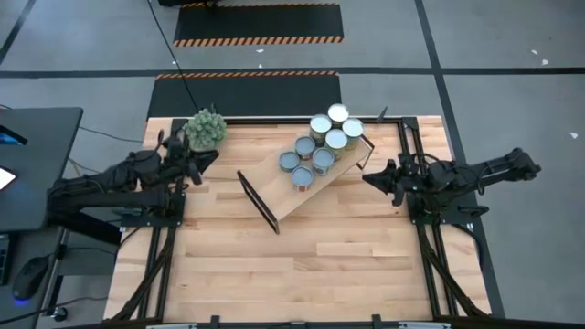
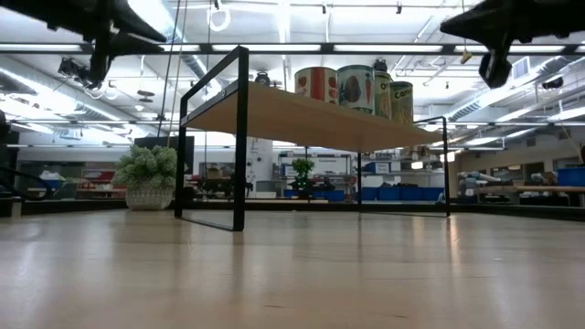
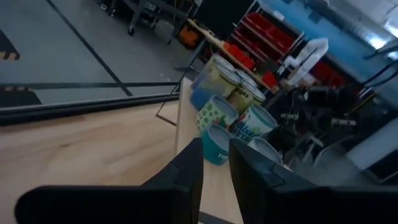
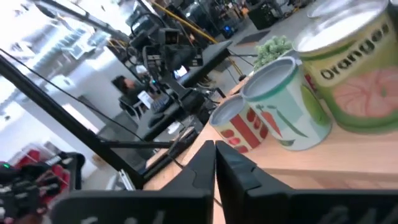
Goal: Pick and place cans onto a shelf
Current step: Return to Home Position
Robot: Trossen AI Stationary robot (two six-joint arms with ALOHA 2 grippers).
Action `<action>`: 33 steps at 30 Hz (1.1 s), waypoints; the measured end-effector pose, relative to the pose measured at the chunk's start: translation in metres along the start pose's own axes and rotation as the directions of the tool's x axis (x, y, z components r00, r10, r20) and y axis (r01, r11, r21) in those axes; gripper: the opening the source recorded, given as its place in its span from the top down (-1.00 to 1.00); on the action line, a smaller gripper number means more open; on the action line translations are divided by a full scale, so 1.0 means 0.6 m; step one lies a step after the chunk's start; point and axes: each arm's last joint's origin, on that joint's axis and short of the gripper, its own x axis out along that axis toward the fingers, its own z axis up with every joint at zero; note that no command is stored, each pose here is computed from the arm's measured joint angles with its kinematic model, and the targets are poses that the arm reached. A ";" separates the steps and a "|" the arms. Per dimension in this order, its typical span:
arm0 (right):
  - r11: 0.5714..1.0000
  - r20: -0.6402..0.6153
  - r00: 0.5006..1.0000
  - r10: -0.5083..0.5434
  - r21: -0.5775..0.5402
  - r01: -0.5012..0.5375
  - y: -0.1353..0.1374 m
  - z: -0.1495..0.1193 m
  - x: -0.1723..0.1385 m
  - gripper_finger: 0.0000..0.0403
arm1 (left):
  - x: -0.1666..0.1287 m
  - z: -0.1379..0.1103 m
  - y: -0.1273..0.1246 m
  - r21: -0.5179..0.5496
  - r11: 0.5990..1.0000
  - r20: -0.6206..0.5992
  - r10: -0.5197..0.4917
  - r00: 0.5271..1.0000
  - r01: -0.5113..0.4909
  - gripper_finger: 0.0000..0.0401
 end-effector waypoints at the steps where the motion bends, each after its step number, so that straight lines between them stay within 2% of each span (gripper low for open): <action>1: 1.000 0.010 1.000 0.008 0.012 -0.008 -0.004 -0.004 -0.001 0.93 | -0.001 -0.005 0.005 -0.013 1.000 0.005 0.000 1.000 0.000 0.59; 17: 0.983 0.101 0.994 0.047 0.173 -0.064 -0.061 -0.061 -0.017 0.97 | -0.013 -0.065 0.062 -0.193 0.981 0.059 0.011 0.998 0.001 0.59; 24: 0.968 0.154 0.983 0.096 0.215 -0.129 -0.078 -0.081 -0.021 0.97 | -0.006 -0.090 0.077 -0.232 0.973 0.037 0.024 0.999 -0.015 0.59; 33: 0.968 0.160 0.984 0.078 0.225 -0.113 -0.080 -0.082 -0.022 0.97 | 0.010 -0.138 0.097 -0.312 0.950 -0.042 0.020 0.999 -0.032 0.59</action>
